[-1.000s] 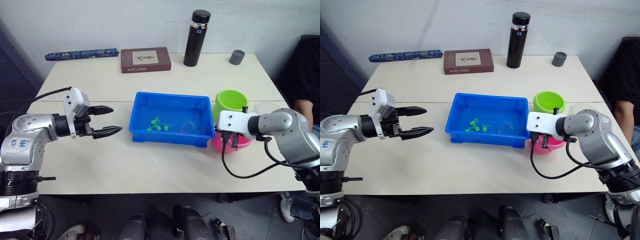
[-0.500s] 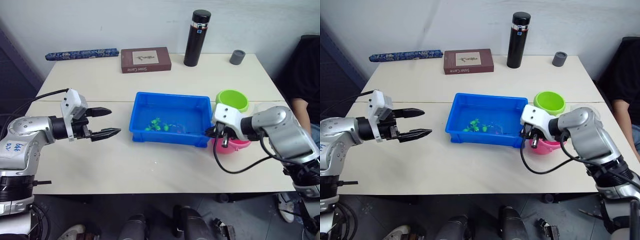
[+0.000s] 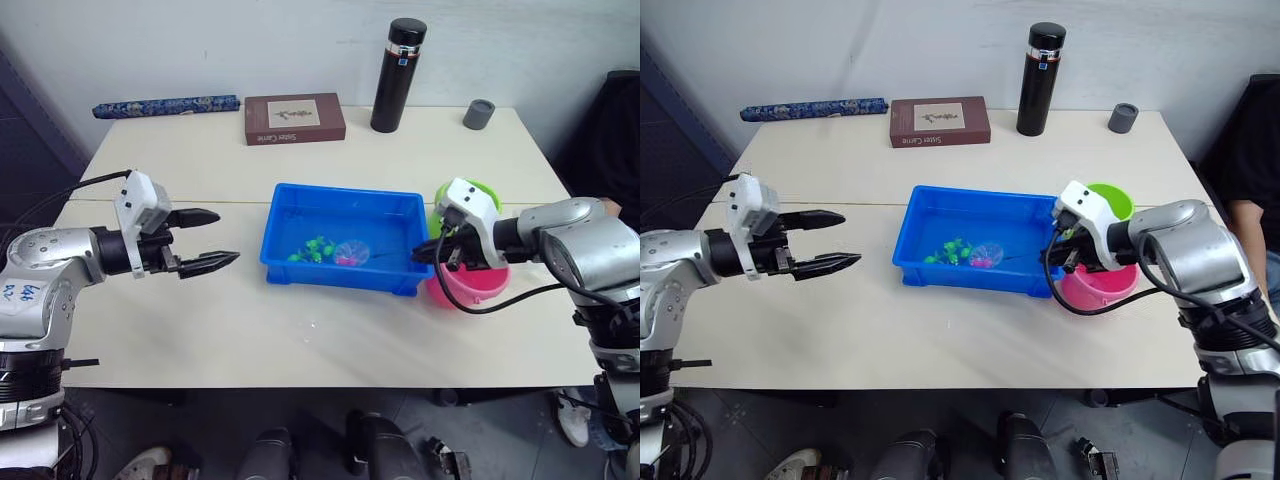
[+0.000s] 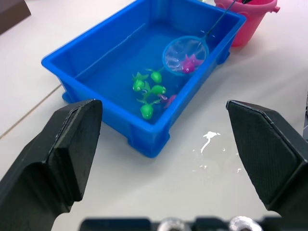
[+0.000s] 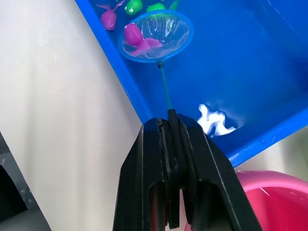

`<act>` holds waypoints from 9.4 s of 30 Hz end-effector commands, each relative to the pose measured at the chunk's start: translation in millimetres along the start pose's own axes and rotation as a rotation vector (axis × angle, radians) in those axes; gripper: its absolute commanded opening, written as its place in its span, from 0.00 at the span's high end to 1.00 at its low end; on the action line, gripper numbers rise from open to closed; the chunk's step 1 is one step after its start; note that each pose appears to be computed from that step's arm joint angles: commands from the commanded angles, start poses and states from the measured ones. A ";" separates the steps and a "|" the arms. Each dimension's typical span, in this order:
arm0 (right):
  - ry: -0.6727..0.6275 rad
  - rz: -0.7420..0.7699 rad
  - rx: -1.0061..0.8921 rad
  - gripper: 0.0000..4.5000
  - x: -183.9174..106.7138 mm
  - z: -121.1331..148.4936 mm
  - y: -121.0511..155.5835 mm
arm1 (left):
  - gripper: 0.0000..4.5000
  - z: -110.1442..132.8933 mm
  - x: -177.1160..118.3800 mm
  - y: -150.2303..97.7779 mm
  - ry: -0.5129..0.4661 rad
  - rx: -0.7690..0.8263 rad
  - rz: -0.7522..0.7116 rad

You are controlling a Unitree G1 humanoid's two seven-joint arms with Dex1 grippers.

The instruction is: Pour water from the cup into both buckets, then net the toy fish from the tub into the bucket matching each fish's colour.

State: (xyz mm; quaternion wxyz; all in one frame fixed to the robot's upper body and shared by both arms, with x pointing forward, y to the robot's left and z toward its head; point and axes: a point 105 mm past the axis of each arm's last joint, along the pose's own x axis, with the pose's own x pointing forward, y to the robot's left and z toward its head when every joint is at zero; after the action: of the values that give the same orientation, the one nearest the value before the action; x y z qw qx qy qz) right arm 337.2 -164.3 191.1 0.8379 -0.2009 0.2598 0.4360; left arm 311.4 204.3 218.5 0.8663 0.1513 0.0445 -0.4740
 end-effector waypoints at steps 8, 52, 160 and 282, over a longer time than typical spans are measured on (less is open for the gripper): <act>-0.187 -0.161 0.008 1.00 -51.6 8.1 -8.1 | 0.01 24.2 23.1 -4.6 -0.065 0.083 -0.122; 0.287 -0.814 -0.796 1.00 -157.3 -86.4 35.1 | 0.01 37.0 96.9 -5.9 -0.133 0.130 -0.472; 0.597 -1.129 -1.801 1.00 -133.9 -124.9 69.0 | 0.01 31.3 90.2 -10.4 -0.142 0.116 -0.455; -0.183 0.011 -0.076 1.00 95.7 82.5 56.7 | 0.01 -14.4 -22.5 2.4 -0.010 -0.085 0.131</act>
State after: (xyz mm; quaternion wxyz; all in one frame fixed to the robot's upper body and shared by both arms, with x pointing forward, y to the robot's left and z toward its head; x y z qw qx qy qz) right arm 360.2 -28.0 172.7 0.8394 -0.2169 0.1900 0.4608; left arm 305.1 228.6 199.0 0.9021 0.1060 0.0698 -0.4123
